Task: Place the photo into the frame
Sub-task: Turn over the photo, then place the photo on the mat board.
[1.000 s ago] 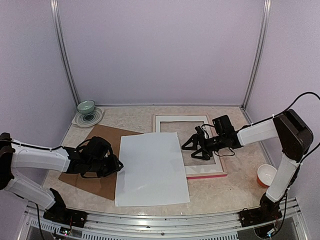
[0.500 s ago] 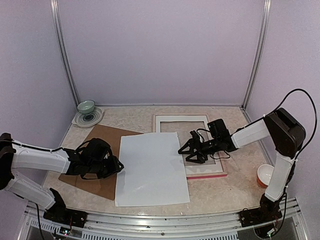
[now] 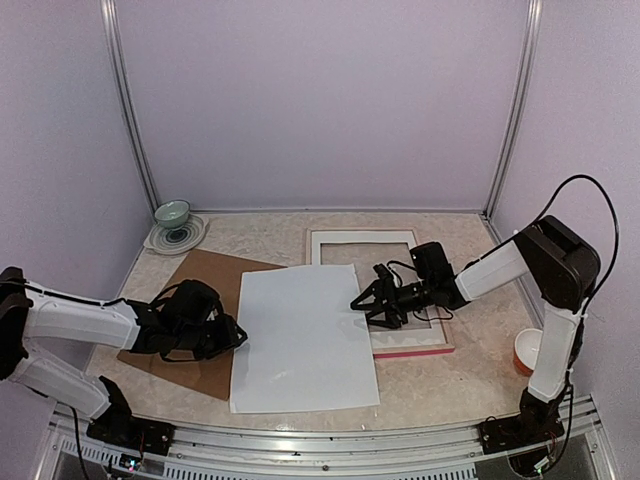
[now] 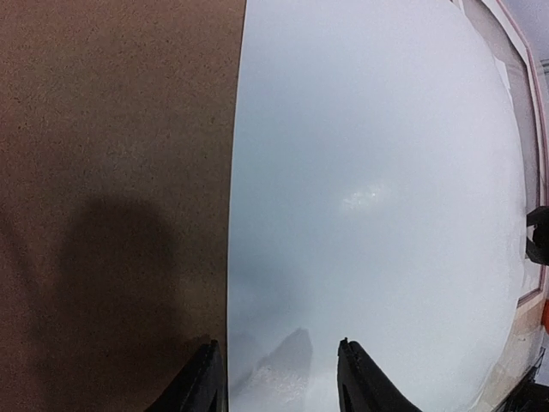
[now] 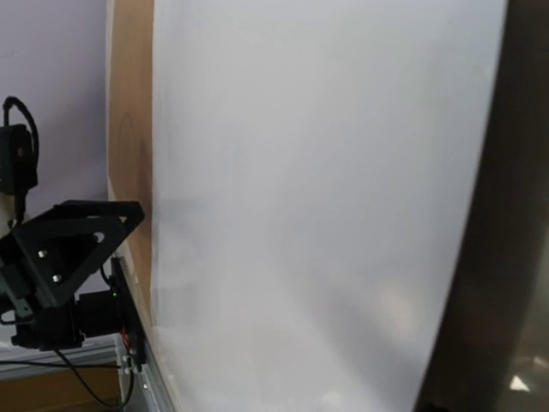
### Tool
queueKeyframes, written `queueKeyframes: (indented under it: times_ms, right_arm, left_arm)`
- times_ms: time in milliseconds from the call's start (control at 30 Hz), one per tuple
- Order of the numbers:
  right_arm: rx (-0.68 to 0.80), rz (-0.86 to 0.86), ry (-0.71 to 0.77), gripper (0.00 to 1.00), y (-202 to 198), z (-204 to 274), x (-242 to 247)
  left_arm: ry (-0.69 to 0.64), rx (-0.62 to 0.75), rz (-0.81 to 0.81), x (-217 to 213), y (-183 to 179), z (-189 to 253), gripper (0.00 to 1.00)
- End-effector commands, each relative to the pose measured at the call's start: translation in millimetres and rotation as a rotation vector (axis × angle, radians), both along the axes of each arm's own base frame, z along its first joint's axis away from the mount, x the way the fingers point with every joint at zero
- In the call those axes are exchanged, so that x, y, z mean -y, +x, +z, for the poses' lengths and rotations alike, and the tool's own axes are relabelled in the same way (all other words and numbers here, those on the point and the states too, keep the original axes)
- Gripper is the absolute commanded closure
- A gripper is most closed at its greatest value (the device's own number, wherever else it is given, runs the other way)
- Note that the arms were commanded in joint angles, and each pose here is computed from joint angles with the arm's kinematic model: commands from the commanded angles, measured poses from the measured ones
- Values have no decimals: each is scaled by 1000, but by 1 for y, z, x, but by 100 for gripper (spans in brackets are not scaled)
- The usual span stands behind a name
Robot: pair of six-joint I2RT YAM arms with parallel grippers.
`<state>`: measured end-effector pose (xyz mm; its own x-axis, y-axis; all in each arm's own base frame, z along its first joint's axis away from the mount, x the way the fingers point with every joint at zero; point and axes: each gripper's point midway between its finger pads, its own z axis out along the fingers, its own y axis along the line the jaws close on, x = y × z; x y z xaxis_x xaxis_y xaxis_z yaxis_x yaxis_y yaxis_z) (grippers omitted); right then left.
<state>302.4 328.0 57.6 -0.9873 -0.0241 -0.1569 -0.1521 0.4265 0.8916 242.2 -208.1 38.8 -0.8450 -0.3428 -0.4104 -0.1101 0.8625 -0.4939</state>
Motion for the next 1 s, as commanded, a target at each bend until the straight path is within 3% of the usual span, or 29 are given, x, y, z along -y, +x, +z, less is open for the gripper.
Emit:
queueKeyframes:
  times_ms: [0,500,667,967]
  right_arm:
    - [-9,24,24,29,-5,-1,-6]
    - [-56,35,106,47,-7,-6,-13]
    - [-60,39,148,74,-5,-3,-17]
    - [-34,47,155,92,-3,2,-18]
  left_arm:
    - [-19,17,8,-2,1,4,53]
    - [-29,30,4,-2,0,10,53]
    - [-37,34,7,-2,0,13,53]
    - [-44,42,11,-3,0,18,53]
